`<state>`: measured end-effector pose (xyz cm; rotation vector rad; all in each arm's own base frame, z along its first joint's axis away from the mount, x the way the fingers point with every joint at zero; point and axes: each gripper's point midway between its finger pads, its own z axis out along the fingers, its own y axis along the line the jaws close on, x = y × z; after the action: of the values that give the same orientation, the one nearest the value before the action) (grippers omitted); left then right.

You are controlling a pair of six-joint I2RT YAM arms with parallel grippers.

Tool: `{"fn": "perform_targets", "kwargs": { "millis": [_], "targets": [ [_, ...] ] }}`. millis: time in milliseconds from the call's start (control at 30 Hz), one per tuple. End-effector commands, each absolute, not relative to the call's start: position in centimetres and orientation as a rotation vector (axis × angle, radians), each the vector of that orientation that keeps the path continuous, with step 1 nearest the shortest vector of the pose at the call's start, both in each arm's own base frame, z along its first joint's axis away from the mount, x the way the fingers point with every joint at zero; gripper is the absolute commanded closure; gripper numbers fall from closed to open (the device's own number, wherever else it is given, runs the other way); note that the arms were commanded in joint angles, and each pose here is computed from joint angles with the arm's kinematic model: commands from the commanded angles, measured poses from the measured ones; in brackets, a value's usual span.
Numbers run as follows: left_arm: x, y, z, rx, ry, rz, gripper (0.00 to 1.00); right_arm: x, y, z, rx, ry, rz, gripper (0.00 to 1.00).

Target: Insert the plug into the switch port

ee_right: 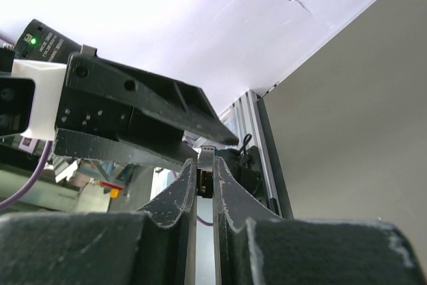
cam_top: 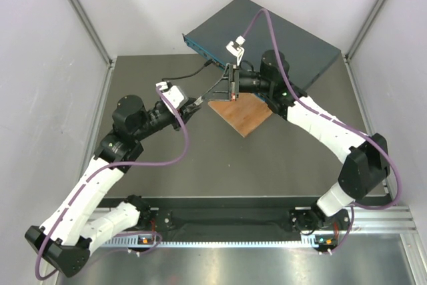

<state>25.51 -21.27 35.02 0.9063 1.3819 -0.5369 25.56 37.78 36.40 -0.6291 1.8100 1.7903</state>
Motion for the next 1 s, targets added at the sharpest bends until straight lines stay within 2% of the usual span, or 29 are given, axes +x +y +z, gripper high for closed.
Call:
{"fn": "perform_targets", "kwargs": {
  "millis": [0,100,133,167,267,367,467,600,633,700,733,767,833,867,967],
  "targets": [
    [26.1,-21.3,36.3,0.909,1.308,-0.500,0.67,25.1,38.0,37.6,-0.655,1.754,1.792,1.00],
    [26.1,-21.3,36.0,0.920,1.307,-0.497,0.72,25.2,38.1,37.8,-0.651,1.751,1.795,1.00],
    [26.1,-21.3,35.9,0.921,1.309,-0.494,0.70,25.3,38.1,37.7,-0.640,1.760,1.796,1.00],
    [26.1,-21.3,35.8,0.925,1.315,-0.493,0.64,25.3,38.1,37.7,-0.640,1.757,1.797,1.00],
    [26.2,-21.1,35.5,0.926,1.320,-0.479,0.59,25.4,38.1,37.7,-0.628,1.766,1.800,1.00],
    [26.3,-21.1,35.5,0.924,1.323,-0.474,0.59,25.5,38.2,37.5,-0.616,1.775,1.802,1.00],
    [26.3,-21.1,35.6,0.929,1.317,-0.469,0.63,25.6,38.2,37.4,-0.612,1.778,1.802,1.00],
    [26.4,-21.1,35.8,0.936,1.307,-0.466,0.78,25.6,38.2,37.3,-0.612,1.780,1.798,1.00],
    [26.3,-21.2,35.9,0.938,1.306,-0.470,0.90,25.6,38.3,37.2,-0.611,1.789,1.794,1.00],
    [26.2,-21.4,35.8,0.945,1.301,-0.484,1.00,25.7,38.3,37.1,-0.611,1.792,1.785,0.99],
    [26.1,-21.5,35.8,0.947,1.303,-0.490,1.00,25.8,38.3,37.0,-0.603,1.798,1.780,0.92],
    [26.0,-21.5,35.8,0.950,1.303,-0.497,1.00,25.9,38.3,37.2,-0.602,1.796,1.776,0.67],
    [26.0,-21.5,35.3,0.948,1.334,-0.507,1.00,26.1,38.2,37.4,-0.618,1.785,1.754,0.48],
    [26.0,-21.4,35.1,0.924,1.360,-0.520,1.00,26.6,38.0,38.0,-0.611,1.776,1.734,0.31],
    [26.3,-20.9,34.4,0.873,1.438,-0.524,1.00,28.0,36.8,40.0,-0.617,1.726,1.663,0.20]
  ]
}}
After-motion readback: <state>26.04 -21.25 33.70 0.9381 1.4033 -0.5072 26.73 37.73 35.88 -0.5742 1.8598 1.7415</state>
